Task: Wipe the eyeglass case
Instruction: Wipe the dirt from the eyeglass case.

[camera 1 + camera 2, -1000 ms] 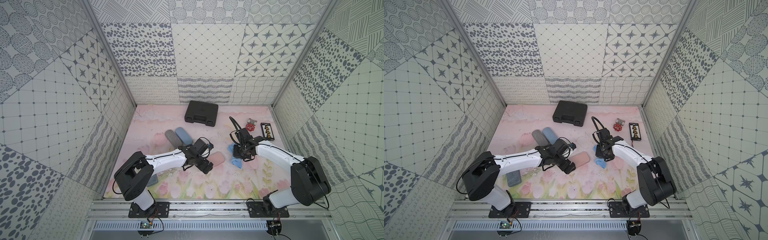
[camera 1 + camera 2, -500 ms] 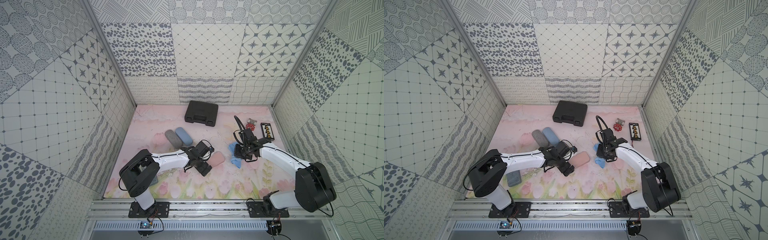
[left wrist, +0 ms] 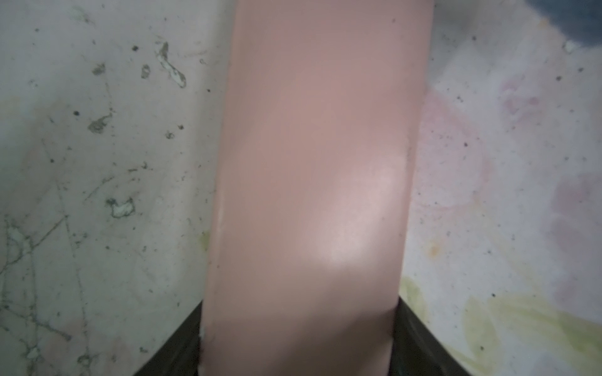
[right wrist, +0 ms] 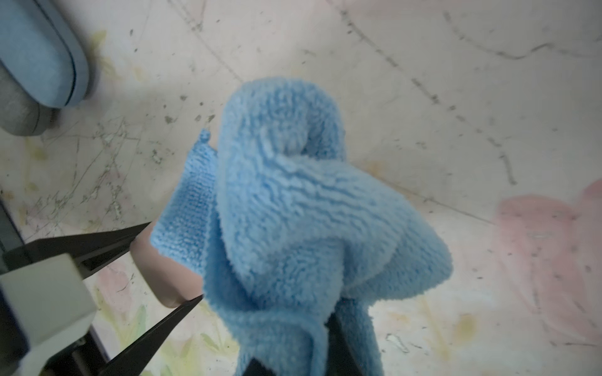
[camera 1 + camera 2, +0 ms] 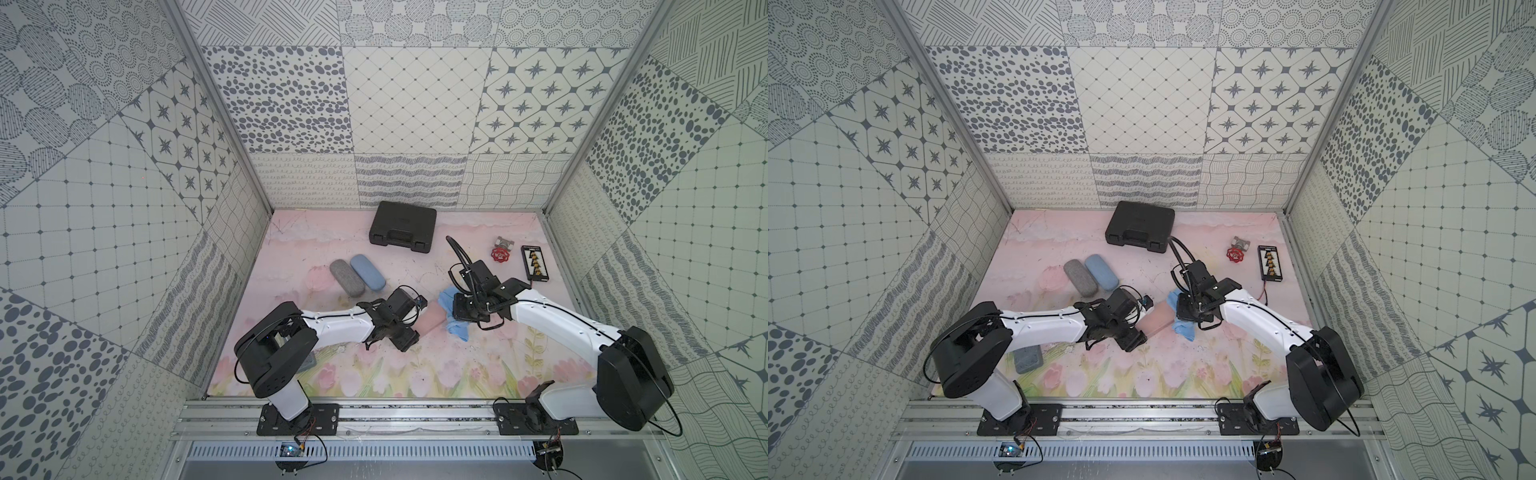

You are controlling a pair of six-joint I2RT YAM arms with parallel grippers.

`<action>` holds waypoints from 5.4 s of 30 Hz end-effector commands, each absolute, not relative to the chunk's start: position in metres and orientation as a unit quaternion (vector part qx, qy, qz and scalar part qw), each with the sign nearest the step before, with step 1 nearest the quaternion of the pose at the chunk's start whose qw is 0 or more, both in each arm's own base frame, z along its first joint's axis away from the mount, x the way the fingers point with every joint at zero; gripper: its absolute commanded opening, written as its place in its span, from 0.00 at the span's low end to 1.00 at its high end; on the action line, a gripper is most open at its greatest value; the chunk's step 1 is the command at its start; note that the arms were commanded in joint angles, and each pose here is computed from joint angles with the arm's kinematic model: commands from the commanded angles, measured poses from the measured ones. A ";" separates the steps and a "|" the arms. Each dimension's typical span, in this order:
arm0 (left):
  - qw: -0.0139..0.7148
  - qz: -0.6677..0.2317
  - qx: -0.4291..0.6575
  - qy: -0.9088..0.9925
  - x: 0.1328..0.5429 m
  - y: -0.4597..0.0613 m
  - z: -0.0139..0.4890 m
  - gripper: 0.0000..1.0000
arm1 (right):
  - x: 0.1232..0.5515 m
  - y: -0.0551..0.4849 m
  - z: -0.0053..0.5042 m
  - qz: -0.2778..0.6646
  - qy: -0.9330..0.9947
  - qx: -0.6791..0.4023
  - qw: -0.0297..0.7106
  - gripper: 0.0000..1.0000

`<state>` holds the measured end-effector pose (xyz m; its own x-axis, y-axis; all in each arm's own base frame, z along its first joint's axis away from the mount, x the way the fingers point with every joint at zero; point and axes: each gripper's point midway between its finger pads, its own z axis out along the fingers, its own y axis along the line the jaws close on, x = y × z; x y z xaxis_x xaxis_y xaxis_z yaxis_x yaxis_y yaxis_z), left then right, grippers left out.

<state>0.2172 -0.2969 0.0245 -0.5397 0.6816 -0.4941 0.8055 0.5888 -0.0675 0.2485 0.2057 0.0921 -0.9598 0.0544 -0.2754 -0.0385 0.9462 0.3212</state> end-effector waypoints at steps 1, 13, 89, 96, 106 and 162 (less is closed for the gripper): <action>0.213 -0.178 0.433 0.857 0.203 -0.307 0.029 0.48 | 0.238 0.257 0.100 0.221 0.966 0.010 0.134 0.00; 0.201 -0.221 0.406 0.864 0.182 -0.308 0.036 0.42 | 0.227 0.232 0.006 0.235 0.965 0.119 0.010 0.00; 0.238 -0.129 0.397 0.877 0.175 -0.299 0.030 0.27 | 0.291 0.119 0.106 -0.070 0.982 -0.019 0.174 0.00; 0.239 -0.129 0.395 0.878 0.177 -0.302 0.030 0.26 | 0.256 0.221 0.117 0.118 0.980 -0.060 0.151 0.00; 0.256 -0.118 0.387 0.878 0.179 -0.296 0.032 0.25 | 0.233 0.229 0.064 0.278 0.959 0.033 0.032 0.00; 0.268 0.063 0.404 0.872 0.156 -0.265 0.007 0.06 | 0.221 0.228 0.023 0.213 0.975 -0.050 -0.037 0.00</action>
